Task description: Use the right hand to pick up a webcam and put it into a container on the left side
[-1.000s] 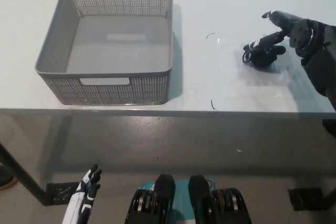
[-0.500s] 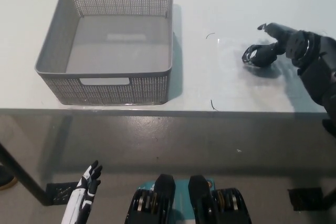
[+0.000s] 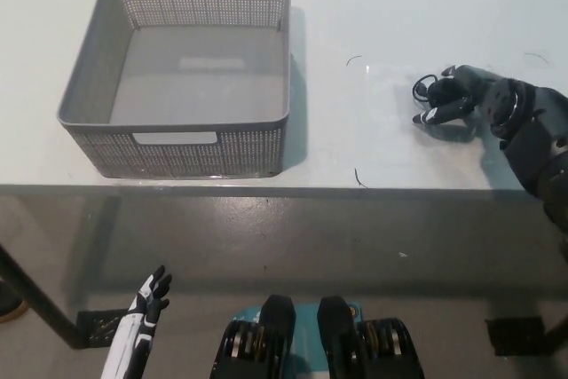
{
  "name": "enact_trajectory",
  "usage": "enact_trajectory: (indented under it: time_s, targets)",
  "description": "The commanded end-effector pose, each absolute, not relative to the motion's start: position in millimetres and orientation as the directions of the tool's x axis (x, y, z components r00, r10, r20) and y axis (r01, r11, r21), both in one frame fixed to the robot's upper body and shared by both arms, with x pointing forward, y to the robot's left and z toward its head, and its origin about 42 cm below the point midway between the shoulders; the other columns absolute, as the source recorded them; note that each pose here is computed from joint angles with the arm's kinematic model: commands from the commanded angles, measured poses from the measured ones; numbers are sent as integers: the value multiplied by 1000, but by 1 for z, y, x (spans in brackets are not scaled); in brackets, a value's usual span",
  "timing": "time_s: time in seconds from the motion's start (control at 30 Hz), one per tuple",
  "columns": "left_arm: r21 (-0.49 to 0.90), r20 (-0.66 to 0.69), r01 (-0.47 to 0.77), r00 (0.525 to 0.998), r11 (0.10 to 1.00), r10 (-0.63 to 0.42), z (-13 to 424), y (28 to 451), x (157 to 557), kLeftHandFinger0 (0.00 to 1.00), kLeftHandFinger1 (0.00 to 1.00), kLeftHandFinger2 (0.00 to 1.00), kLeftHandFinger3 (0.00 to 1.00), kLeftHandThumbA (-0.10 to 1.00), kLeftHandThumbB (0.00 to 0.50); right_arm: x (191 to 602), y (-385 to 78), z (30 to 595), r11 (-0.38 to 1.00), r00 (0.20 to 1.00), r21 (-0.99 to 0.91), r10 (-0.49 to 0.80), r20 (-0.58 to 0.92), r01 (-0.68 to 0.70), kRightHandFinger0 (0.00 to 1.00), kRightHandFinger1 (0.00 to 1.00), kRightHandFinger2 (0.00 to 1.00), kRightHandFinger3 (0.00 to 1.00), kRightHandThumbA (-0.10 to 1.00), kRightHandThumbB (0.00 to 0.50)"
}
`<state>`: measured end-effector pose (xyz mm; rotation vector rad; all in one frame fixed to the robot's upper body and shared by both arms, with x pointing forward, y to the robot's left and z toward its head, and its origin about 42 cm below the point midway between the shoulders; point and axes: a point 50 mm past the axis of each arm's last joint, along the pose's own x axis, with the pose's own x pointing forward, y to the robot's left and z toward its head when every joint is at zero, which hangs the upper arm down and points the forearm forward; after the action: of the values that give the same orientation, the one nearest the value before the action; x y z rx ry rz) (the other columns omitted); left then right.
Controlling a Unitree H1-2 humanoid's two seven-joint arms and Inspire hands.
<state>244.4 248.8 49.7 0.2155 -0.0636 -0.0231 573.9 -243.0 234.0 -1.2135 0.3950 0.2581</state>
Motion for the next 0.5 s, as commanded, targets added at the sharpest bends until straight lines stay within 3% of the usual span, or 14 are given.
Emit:
enact_trajectory:
  time_s: [0.0, 0.03, 0.1, 0.13, 0.17, 0.2, 0.23, 0.3, 0.37, 0.47]
  targets:
    - [221, 124, -22, 992, 975, -6, 60, 256, 250, 1000, 1000, 1000, 1000, 1000, 0, 579, -233, 247, 324, 933, -881, 14, -359, -344, 1000, 1000, 1000, 1000, 832, 469]
    - [221, 124, -22, 992, 975, -6, 61, 256, 250, 1000, 1000, 1000, 1000, 1000, 0, 579, -233, 247, 327, 934, -882, 11, -356, -340, 1000, 1000, 1000, 1000, 820, 470]
    - [220, 123, -23, 992, 975, -4, 61, 255, 251, 1000, 1000, 1000, 1000, 1000, 0, 580, -235, 249, 345, 941, -881, 16, -339, -323, 1000, 1000, 1000, 1000, 595, 334]
    - [220, 124, -23, 992, 975, -5, 62, 255, 251, 1000, 1000, 1000, 1000, 1000, 0, 580, -235, 249, 371, 951, -881, 18, -308, -293, 877, 965, 1000, 1000, 427, 310]
    - [221, 126, -22, 992, 975, -6, 62, 256, 251, 1000, 1000, 1000, 1000, 1000, 0, 579, -236, 248, 388, 960, -883, 17, -281, -265, 645, 753, 871, 1000, 242, 256]
    - [219, 127, -22, 992, 976, -6, 63, 256, 252, 1000, 1000, 1000, 1000, 1000, 0, 579, -237, 248, 394, 973, -893, 16, -231, -218, 307, 407, 523, 596, -38, 250]
    - [218, 129, -22, 992, 976, -6, 63, 256, 253, 1000, 1000, 1000, 1000, 1000, 0, 578, -238, 247, 397, 986, -904, 22, -165, -160, 33, 171, 278, 321, -98, 182]
    - [219, 134, -22, 991, 976, -7, 65, 255, 255, 1000, 1000, 1000, 1000, 1000, 0, 578, -239, 249, 408, 994, -906, 28, -109, -111, 1, 167, 389, 359, -100, 185]
    - [230, 136, -21, 991, 973, -11, 66, 256, 257, 1000, 1000, 1000, 1000, 1000, 0, 578, -239, 250, 422, 998, -904, 28, -60, -66, 0, 325, 693, 614, -100, 155]
    - [233, 136, -19, 991, 972, -13, 66, 257, 258, 1000, 1000, 1000, 1000, 1000, 0, 578, -238, 253, 446, 999, -894, 33, -24, -36, 2, 411, 806, 746, -100, 171]
